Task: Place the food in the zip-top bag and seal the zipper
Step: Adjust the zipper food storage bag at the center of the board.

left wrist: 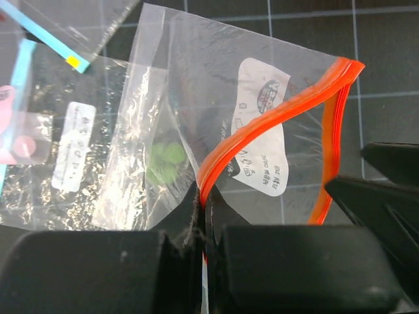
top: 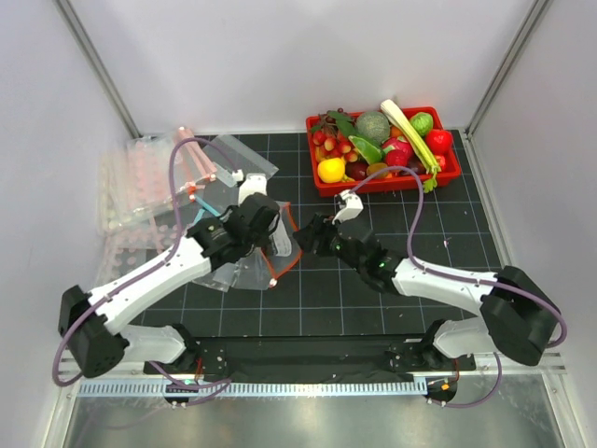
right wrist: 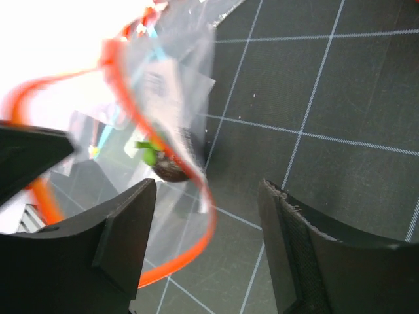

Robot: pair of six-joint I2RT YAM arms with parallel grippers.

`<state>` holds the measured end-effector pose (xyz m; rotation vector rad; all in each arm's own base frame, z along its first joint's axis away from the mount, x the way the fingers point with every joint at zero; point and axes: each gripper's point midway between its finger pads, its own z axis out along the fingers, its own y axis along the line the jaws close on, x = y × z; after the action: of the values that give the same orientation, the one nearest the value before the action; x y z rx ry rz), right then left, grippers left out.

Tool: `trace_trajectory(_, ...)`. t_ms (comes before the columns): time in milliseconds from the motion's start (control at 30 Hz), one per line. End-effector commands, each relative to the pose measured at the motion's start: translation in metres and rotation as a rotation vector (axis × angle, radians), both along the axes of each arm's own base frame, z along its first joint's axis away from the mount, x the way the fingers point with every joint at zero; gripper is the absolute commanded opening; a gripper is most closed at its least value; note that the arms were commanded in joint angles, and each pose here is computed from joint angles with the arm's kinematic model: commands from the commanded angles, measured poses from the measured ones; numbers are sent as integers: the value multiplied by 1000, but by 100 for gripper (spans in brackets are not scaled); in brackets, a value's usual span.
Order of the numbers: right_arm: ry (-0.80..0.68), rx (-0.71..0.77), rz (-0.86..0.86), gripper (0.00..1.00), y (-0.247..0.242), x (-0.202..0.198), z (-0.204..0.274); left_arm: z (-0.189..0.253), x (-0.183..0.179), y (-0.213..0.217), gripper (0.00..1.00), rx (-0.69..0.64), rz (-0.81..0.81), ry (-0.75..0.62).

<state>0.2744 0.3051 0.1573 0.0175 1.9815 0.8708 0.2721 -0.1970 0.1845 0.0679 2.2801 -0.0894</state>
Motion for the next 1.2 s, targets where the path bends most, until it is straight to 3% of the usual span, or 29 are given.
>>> trace_trajectory(0,-14,-6,21,66,15,7,4,35,7,14,2,-85,85,-139)
trace_trajectory(100,-1,-7,55,59,24,6,0,40,5,15,3,-115,76,-163)
trace_trajectory(200,10,-33,71,35,28,6,-5,39,6,16,3,-99,76,-160)
trace_trajectory(233,1,-32,73,22,28,6,-1,37,5,18,2,-79,79,-153)
trace_trajectory(367,-53,-54,44,1,19,9,21,40,8,37,0,64,134,-158)
trace_trajectory(467,-85,-92,30,1,12,7,37,73,7,58,0,209,249,-239)
trace_trajectory(500,-92,-94,25,1,10,7,40,79,2,74,0,313,311,-262)
trace_trajectory(633,-133,-98,-13,1,-2,7,57,108,-12,73,0,394,338,-327)
trace_trajectory(800,-218,-82,-114,1,-40,2,101,121,-14,61,0,357,294,-309)
trace_trajectory(933,-237,-91,-189,1,-62,1,108,125,-18,60,2,287,255,-322)
trace_trajectory(1000,-220,-98,-180,1,-56,4,98,133,-22,68,2,246,266,-348)
trace_trajectory(1167,-135,-51,58,1,10,-1,61,144,-25,79,2,233,290,-377)
